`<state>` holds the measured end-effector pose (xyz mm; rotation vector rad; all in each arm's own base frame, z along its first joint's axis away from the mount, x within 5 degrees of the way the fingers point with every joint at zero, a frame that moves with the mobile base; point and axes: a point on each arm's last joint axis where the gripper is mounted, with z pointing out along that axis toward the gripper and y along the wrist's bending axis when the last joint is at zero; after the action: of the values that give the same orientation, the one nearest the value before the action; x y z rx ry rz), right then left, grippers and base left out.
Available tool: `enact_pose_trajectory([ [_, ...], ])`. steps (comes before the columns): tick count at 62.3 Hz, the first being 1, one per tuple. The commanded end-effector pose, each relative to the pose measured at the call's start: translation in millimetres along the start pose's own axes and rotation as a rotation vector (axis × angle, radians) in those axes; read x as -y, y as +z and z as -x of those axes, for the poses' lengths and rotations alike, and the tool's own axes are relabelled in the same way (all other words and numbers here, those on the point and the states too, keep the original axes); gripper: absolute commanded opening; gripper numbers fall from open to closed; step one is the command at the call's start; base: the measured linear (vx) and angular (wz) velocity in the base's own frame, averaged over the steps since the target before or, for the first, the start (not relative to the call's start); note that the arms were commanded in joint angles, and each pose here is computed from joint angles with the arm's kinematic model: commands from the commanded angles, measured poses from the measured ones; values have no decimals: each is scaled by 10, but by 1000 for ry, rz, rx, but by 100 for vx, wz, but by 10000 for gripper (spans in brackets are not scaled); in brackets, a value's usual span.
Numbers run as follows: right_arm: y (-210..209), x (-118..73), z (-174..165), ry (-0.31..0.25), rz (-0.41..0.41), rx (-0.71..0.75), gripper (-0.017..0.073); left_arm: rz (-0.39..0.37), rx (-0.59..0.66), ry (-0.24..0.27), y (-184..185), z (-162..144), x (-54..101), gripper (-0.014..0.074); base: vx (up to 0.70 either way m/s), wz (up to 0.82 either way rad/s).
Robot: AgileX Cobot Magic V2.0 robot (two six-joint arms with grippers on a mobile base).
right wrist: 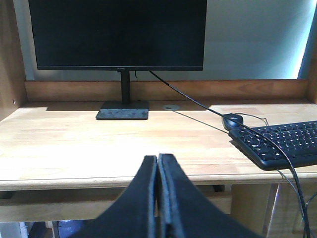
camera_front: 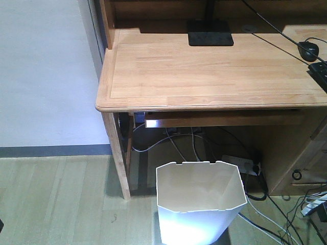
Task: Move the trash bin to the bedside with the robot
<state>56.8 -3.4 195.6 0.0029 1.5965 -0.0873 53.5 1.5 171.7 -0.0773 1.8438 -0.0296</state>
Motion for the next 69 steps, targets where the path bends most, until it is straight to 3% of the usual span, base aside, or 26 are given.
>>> enact_pose_trajectory([
  [1,-10,2,52,-18,-5,80,-10,-7,51,-6,13,48,7,-6,0,0],
  [57,-10,2,52,-18,-5,80,-10,-7,51,-6,13,48,7,-6,0,0],
  [69,-28,7,169,-24,-8,148,-10,-7,51,-6,13,48,7,-6,0,0],
])
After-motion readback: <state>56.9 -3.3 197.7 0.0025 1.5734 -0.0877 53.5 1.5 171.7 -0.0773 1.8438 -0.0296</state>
